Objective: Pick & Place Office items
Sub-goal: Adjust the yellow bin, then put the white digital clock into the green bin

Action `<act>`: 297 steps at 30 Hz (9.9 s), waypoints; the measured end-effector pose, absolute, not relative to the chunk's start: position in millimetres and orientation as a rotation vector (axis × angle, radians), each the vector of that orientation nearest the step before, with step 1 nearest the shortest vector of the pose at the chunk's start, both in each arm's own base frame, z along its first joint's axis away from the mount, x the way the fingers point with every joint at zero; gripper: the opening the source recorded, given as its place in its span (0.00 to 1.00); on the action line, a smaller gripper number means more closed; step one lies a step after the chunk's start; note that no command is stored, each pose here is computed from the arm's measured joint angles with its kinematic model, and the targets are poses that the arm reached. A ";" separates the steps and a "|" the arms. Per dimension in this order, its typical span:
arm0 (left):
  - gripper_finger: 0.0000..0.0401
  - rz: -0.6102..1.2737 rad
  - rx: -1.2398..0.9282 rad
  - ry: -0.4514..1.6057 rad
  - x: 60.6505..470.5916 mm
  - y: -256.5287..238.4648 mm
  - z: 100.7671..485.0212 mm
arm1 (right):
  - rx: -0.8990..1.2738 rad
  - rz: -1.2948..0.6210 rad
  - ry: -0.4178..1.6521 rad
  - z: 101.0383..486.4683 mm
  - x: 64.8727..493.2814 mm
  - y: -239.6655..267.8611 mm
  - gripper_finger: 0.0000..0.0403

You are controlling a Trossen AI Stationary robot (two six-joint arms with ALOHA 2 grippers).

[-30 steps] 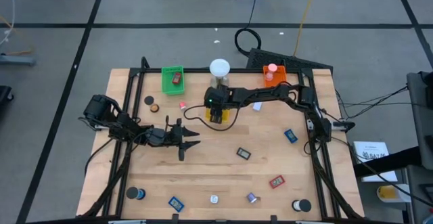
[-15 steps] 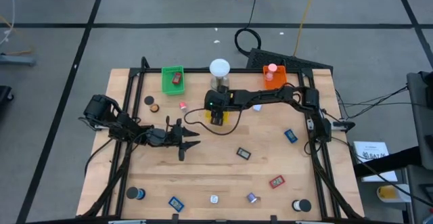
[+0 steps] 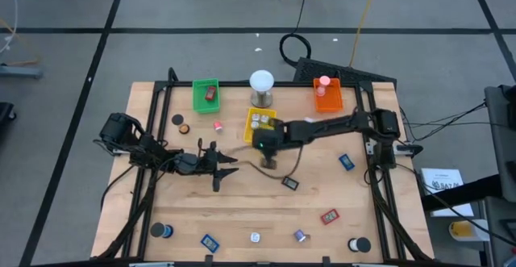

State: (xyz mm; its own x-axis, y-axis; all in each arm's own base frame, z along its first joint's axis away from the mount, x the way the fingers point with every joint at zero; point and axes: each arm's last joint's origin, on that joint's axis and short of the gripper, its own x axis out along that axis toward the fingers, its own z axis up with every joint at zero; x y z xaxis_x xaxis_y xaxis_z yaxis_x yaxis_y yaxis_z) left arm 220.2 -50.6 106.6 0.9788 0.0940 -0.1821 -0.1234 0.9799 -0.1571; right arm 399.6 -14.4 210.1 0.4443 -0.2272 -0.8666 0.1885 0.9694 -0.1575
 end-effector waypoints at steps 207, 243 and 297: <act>0.06 0.101 -0.070 0.248 232.3 -76.0 136.9 | -0.218 -0.227 0.518 205.5 305.9 50.0 0.02; 0.08 0.015 -0.110 0.592 291.1 -74.3 180.8 | -0.053 -0.278 0.075 191.3 212.1 22.5 0.01; 0.63 -0.022 0.123 1.064 351.0 -37.3 133.2 | -0.072 -0.276 0.115 186.7 211.2 22.4 0.01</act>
State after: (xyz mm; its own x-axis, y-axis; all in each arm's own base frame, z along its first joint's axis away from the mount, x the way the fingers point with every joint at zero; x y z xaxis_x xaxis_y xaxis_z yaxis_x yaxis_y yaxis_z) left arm 351.0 -37.3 133.2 0.4859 0.0417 -0.8730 0.0773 0.9929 0.0905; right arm 211.2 22.4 186.7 0.9555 -0.2762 -0.1032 0.2680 0.9595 -0.0867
